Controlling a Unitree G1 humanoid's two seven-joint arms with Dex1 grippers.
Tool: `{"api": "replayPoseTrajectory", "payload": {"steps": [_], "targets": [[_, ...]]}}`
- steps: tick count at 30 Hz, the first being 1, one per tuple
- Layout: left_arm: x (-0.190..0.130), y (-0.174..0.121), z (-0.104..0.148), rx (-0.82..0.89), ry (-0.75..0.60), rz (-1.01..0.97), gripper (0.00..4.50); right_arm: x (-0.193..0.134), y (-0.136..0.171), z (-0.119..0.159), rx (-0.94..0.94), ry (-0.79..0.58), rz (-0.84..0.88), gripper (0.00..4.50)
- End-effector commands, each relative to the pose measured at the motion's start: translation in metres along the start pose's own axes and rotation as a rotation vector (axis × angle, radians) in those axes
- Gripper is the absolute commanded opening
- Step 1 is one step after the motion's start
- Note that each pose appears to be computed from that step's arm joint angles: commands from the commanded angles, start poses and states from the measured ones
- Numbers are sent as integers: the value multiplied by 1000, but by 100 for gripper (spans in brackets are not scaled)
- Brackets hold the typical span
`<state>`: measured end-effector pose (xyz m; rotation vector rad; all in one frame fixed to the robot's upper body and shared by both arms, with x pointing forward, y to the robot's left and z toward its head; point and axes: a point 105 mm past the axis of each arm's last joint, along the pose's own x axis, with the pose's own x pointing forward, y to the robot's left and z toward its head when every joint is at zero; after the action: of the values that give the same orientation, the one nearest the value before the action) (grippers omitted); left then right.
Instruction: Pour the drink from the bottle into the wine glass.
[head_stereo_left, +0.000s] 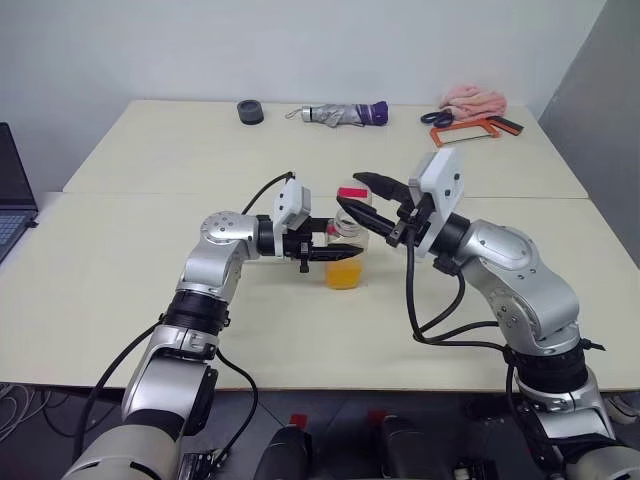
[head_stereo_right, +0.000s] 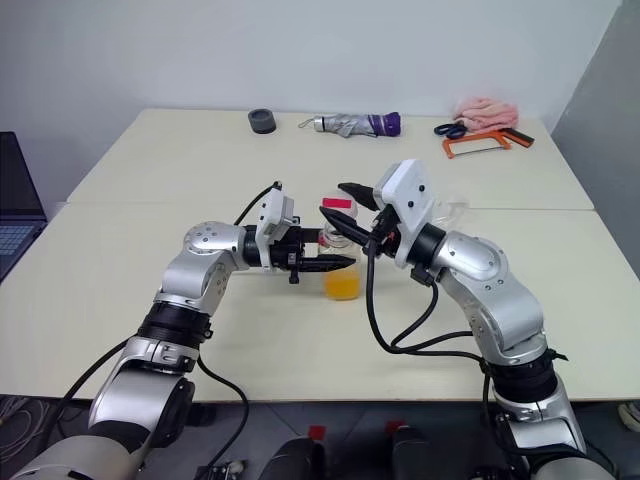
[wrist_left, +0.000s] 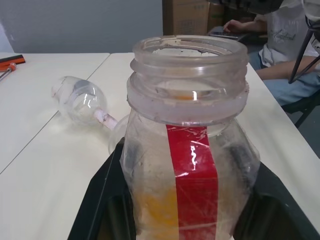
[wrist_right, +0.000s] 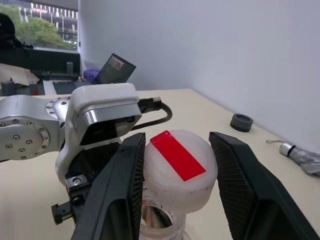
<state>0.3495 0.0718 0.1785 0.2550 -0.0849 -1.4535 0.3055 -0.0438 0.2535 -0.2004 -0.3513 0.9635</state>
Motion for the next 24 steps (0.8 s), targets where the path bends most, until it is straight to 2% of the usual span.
{"api": "replayPoseTrajectory", "payload": {"steps": [1, 7, 13, 19, 24], "targets": [[-1, 1, 17, 61, -46, 5, 180, -21, -10, 25, 26, -96, -60, 172], [-2, 3, 19, 55, -57, 15, 180, -71, -20, -1, 92, 42, -150, 172], [-3, 4, 17, 44, -63, 26, 180, -160, -35, -69, 158, 341, -373, 172], [-3, 6, 17, 36, -60, 29, 180, -195, -35, -106, 167, 518, -449, 172], [-4, 8, 20, 38, -68, 42, 180, -204, -36, -118, 149, 544, -461, 346]]}}
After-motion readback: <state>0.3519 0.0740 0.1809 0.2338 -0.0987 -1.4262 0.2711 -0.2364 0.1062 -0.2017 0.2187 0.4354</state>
